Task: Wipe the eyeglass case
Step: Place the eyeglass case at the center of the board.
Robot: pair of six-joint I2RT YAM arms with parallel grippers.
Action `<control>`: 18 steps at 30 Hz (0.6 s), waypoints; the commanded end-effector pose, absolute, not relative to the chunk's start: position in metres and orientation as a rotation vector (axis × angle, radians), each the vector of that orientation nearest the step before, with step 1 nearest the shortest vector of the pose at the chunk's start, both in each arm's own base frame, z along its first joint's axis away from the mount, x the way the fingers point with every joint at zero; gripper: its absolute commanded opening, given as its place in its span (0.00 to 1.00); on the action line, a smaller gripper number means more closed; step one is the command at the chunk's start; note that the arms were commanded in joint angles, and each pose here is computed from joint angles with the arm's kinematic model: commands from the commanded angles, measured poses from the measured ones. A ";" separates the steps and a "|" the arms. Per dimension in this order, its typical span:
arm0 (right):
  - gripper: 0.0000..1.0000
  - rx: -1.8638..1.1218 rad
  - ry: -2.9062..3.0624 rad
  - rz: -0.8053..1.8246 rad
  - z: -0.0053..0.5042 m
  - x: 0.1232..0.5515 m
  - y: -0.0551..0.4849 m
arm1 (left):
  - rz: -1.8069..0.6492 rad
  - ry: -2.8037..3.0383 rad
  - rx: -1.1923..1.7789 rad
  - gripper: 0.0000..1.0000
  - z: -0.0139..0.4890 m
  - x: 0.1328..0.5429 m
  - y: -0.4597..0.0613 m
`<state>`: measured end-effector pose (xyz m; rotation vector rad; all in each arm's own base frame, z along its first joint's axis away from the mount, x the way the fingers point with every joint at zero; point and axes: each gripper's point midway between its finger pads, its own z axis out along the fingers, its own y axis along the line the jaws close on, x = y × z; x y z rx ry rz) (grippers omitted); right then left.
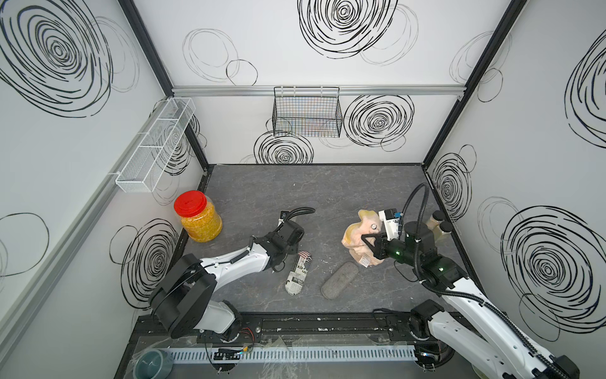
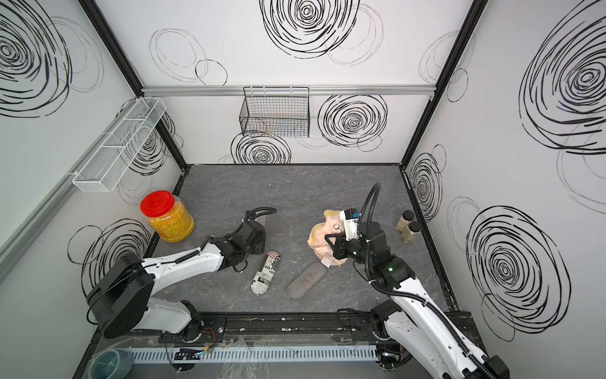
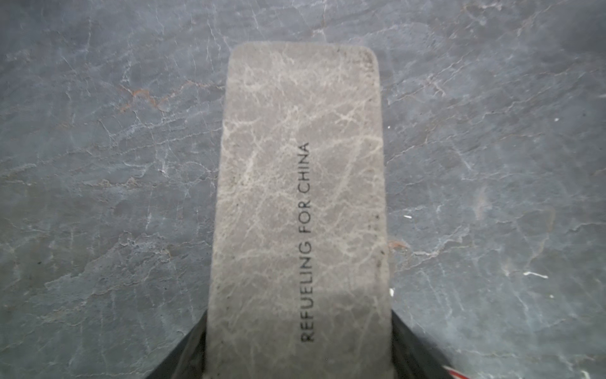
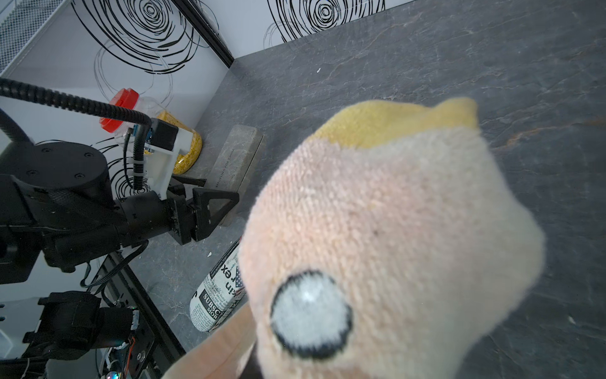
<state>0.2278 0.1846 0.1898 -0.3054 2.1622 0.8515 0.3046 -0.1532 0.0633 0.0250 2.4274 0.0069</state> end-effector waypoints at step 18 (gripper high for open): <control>0.00 -0.215 2.126 0.732 0.204 0.247 0.189 | -0.118 2.423 -0.079 0.66 0.036 0.337 -0.158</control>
